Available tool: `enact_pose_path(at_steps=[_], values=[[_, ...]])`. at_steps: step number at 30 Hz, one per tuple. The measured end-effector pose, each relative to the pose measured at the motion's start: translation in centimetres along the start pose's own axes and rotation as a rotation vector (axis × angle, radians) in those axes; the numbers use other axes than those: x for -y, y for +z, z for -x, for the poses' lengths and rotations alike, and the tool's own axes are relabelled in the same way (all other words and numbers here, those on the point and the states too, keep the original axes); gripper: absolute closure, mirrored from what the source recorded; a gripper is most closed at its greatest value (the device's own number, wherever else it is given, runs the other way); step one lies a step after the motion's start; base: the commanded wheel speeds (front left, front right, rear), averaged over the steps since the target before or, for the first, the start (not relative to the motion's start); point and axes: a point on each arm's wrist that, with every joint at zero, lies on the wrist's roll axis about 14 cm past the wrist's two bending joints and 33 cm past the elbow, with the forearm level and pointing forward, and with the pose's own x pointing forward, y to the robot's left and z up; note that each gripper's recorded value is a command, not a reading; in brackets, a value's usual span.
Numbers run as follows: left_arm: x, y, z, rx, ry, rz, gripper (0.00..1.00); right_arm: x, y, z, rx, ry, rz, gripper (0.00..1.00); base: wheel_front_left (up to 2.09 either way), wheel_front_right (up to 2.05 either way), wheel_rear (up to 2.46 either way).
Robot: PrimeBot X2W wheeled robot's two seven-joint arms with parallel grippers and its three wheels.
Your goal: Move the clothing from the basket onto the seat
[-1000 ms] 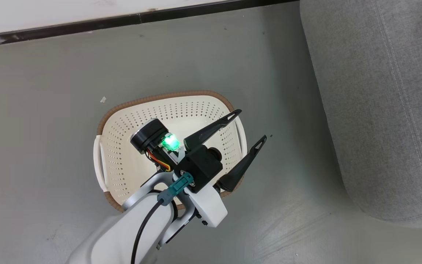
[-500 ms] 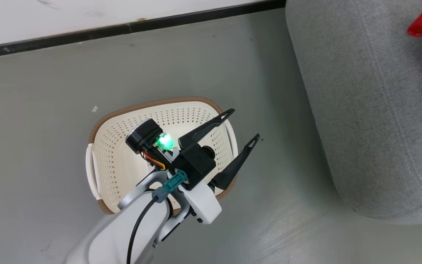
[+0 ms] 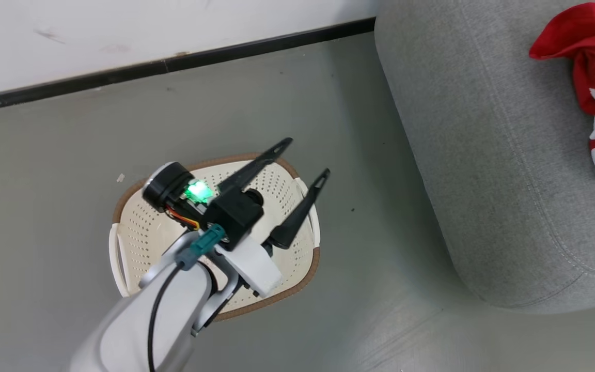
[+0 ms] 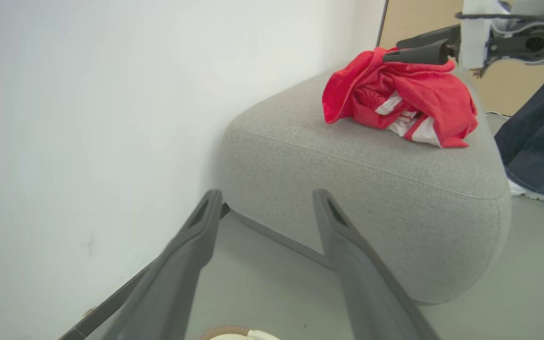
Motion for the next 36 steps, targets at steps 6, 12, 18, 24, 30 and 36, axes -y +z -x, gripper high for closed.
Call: enact_pose_path(at_steps=[6,12,18,24,30,36], values=[[-1.3,0.4,0.7,0.011,0.066,0.005,0.00,-0.8,2.1,0.8,0.069,0.022,-0.009,0.00,0.00,0.00,0.00],[-3.6,0.9,2.1,0.028,0.173,0.001,0.00,-2.6,4.3,1.9,0.149,0.052,-0.059,0.00,0.00,0.00,0.00],[-6.5,1.3,4.5,0.035,0.320,-0.026,0.00,-4.0,6.7,3.1,0.234,0.073,-0.113,0.00,0.00,0.00,0.00],[-9.0,1.7,7.5,0.038,0.476,-0.026,0.00,-5.3,9.1,4.4,0.316,0.090,-0.168,0.00,0.00,0.00,0.00],[-10.4,1.7,10.7,0.033,0.599,-0.016,0.00,-6.5,9.3,6.0,0.342,0.096,-0.232,0.00,0.00,0.00,0.00],[-11.1,1.1,14.8,-0.004,0.712,-0.020,0.00,-8.1,9.3,7.8,0.357,0.112,-0.262,0.00,0.00,0.00,0.00]])
